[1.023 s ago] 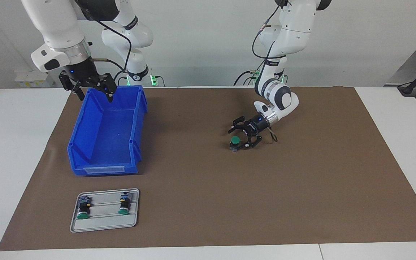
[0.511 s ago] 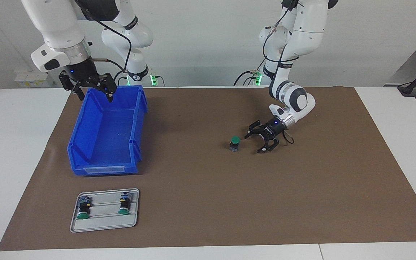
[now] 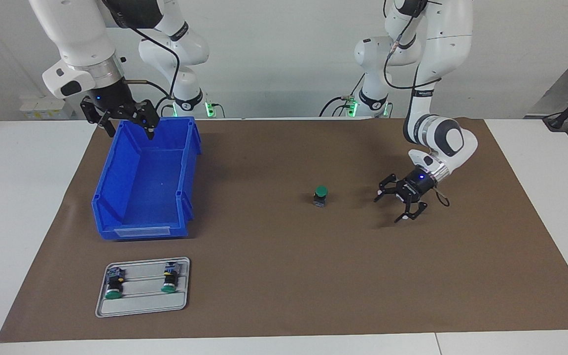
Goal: Place and press button with both arms
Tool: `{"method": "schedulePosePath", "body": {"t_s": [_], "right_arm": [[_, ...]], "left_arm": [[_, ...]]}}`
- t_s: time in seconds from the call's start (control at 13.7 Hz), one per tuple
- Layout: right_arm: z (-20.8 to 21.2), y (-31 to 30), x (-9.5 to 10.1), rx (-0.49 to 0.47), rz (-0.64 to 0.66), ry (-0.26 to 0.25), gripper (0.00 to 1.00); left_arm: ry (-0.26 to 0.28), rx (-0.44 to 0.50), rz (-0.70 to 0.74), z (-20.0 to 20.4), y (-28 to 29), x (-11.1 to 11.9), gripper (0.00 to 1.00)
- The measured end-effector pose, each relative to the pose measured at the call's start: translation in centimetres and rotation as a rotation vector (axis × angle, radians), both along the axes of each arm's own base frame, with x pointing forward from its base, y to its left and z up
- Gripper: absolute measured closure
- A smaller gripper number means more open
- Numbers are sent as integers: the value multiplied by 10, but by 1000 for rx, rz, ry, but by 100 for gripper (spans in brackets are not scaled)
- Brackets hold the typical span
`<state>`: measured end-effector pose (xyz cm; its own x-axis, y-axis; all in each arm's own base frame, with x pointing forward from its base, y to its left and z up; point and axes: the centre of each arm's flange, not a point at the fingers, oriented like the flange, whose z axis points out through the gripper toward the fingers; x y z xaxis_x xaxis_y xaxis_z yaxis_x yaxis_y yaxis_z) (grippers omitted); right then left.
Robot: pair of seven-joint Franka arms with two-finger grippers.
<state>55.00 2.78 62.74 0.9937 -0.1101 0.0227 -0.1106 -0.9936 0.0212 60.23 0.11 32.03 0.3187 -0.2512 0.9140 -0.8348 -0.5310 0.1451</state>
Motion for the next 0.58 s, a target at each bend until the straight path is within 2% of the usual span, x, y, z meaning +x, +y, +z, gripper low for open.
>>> {"method": "schedulePosePath", "body": {"t_s": [0.29,0.58], "right_arm": [[0,0,0,0,0,0,0],[0,0,0,0,0,0,0]], "left_arm": [[156,30,-2,65,3,44,7],[284,90,12,118,-5,59,7]]}}
